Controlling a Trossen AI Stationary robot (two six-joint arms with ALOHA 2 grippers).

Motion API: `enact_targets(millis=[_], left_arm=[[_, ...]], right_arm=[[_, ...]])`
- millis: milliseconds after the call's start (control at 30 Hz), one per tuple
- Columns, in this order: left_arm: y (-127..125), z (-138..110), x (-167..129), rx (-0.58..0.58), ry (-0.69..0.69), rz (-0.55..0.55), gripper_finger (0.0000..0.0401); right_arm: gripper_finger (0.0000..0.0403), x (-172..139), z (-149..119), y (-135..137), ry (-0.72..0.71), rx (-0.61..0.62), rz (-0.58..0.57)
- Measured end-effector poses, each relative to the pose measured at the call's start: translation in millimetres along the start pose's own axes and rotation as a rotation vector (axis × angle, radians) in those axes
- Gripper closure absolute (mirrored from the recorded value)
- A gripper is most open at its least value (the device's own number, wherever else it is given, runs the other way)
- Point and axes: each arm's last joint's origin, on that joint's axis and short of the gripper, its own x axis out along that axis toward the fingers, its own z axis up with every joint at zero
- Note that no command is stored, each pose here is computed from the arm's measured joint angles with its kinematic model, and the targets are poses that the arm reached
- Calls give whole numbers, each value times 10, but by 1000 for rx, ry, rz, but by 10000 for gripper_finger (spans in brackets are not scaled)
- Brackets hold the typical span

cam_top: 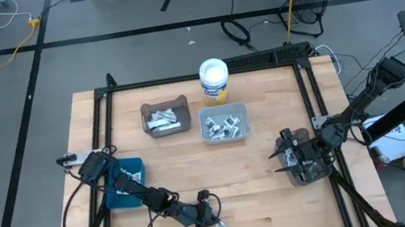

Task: Pick & Place First Aid Supplies
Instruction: Put the orange ointment pack into the blue bin

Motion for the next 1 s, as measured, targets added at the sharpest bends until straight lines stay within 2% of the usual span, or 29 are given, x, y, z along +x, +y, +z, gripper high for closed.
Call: enact_targets(millis=[300, 500, 767, 900, 1000], left_arm=[[-4, 23, -7, 5, -13, -2, 398], [6, 156, -78, 17, -82, 109, 398], [34, 482, -455, 39, -99, 449, 397], [29, 568, -730, 24, -76, 654, 399], [5, 596, -944, -13, -70, 762, 397]], right_arm=[[190, 0, 0, 0, 0, 0, -1], [190, 0, 0, 0, 0, 0, -1], [190, 0, -6, 1, 6, -2, 0], [190, 0, -8, 1, 8, -3, 1], [190, 0, -8, 1, 8, -3, 1]])
